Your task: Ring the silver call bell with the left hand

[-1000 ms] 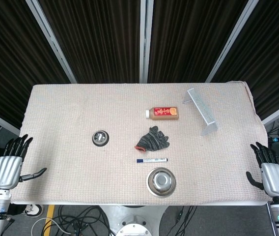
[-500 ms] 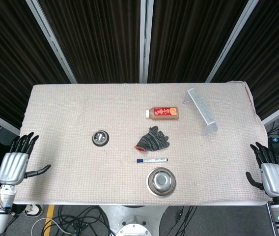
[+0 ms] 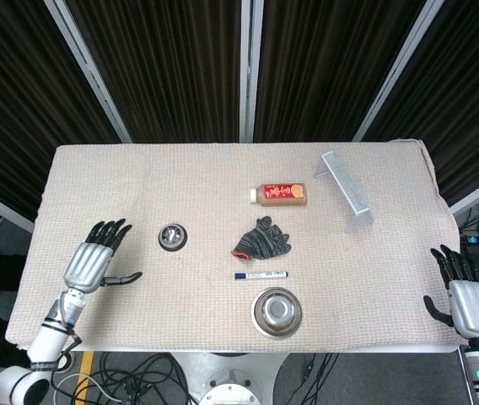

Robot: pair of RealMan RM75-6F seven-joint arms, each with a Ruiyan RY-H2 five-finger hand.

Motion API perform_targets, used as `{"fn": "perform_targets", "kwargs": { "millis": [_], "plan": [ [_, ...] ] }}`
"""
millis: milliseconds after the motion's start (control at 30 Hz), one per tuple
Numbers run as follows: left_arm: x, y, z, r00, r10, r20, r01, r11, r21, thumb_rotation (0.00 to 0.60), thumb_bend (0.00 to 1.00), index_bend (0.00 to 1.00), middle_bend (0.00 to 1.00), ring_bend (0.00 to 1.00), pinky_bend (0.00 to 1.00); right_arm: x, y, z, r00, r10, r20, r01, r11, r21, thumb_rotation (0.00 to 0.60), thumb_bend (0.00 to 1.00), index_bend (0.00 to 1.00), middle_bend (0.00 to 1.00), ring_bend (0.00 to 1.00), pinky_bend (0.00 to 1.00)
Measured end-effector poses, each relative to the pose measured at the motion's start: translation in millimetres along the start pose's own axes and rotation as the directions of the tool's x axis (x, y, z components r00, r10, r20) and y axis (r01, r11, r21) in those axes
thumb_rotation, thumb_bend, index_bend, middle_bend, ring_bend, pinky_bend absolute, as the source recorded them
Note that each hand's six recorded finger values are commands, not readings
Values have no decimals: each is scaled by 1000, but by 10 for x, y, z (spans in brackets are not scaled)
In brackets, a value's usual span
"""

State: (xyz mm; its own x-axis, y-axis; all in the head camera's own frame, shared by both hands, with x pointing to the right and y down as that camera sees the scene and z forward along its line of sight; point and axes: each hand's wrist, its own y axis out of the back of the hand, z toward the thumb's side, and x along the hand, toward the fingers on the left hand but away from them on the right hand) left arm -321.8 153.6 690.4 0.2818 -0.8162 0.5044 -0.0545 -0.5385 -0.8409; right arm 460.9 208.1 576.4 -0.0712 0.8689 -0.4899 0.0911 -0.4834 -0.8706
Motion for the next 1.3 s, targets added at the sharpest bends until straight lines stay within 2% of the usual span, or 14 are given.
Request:
{"fn": "perform_targets", "kwargs": {
  "millis": [267, 633, 867, 1100, 1300],
  "plan": [
    [424, -342, 201, 997, -47, 55, 44, 998, 50, 45, 0, 0, 0, 0, 0, 13, 30, -50, 1000, -8, 15, 8, 1000, 0, 600, 251, 0, 0, 0, 0],
    [888, -559, 405, 992, -81, 96, 76, 996, 53, 47, 0, 0, 0, 0, 0, -1, -7, -209, 999, 3, 54, -2, 1000, -15, 600, 257, 0, 0, 0, 0],
    [1013, -662, 457, 990, -94, 101, 90, 995, 43, 50, 0, 0, 0, 0, 0, -13, -17, -235, 998, 7, 59, -6, 1000, -18, 600, 258, 0, 0, 0, 0],
    [1008, -754, 471, 991, -85, 107, 82, 996, 29, 48, 0, 0, 0, 0, 0, -20, -31, -236, 998, 11, 60, -10, 1000, -17, 600, 254, 0, 0, 0, 0],
    [988, -866, 400, 990, -103, 94, 100, 995, 27, 46, 0, 0, 0, 0, 0, -22, -33, -227, 998, 11, 58, -10, 1000, -15, 600, 255, 0, 0, 0, 0]
  ]
}}
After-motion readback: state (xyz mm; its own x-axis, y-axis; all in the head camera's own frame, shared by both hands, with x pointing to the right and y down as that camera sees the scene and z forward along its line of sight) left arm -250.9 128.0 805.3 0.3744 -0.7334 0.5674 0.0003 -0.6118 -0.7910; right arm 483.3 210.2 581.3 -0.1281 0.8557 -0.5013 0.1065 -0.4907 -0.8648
